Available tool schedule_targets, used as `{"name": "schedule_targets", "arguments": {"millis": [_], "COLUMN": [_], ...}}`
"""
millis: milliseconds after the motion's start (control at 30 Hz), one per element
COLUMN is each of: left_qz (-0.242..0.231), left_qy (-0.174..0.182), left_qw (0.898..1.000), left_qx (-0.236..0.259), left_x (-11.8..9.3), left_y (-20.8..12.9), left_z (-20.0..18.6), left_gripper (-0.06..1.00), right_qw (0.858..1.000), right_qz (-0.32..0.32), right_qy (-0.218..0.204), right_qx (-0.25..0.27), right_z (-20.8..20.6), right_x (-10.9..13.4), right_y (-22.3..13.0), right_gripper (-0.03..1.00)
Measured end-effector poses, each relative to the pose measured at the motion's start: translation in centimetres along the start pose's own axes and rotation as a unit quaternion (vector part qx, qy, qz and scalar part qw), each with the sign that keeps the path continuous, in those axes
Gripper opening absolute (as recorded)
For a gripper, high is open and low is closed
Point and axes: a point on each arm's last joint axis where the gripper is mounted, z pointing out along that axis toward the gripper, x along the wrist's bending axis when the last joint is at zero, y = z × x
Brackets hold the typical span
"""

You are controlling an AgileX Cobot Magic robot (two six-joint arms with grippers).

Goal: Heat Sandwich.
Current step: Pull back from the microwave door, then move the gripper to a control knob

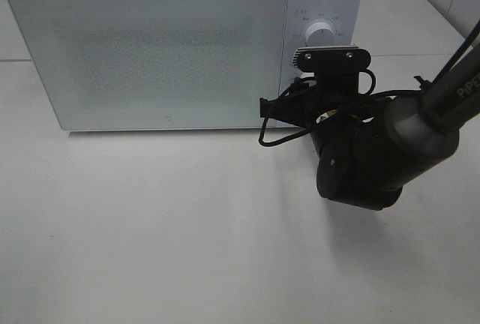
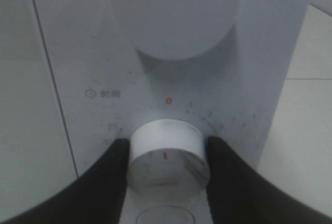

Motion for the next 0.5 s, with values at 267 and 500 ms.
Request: {"name": "schedule_targets", "arguments": {"millis": [267,500], "left_qz": [0.000,0.000], "left_qy": [0.000,0.000], "left_qw": [1.000,1.000], "left_qx": [0.000,0.000], "left_x": [0.00,0.00], "left_y": [0.00,0.00], "left_z": [0.00,0.00], "left_gripper": [0.99,0.99], "right_qw": [0.999,0.986], "right_qz": [0.053,0.167], "right_qy": [0.000,0.003], "right_qx": [0.000,0.000], "right_z": [0.00,-0.03], "right_x": [0.00,0.06], "right_y": [0.00,-0.01], "right_gripper": [0.43,0.43]}}
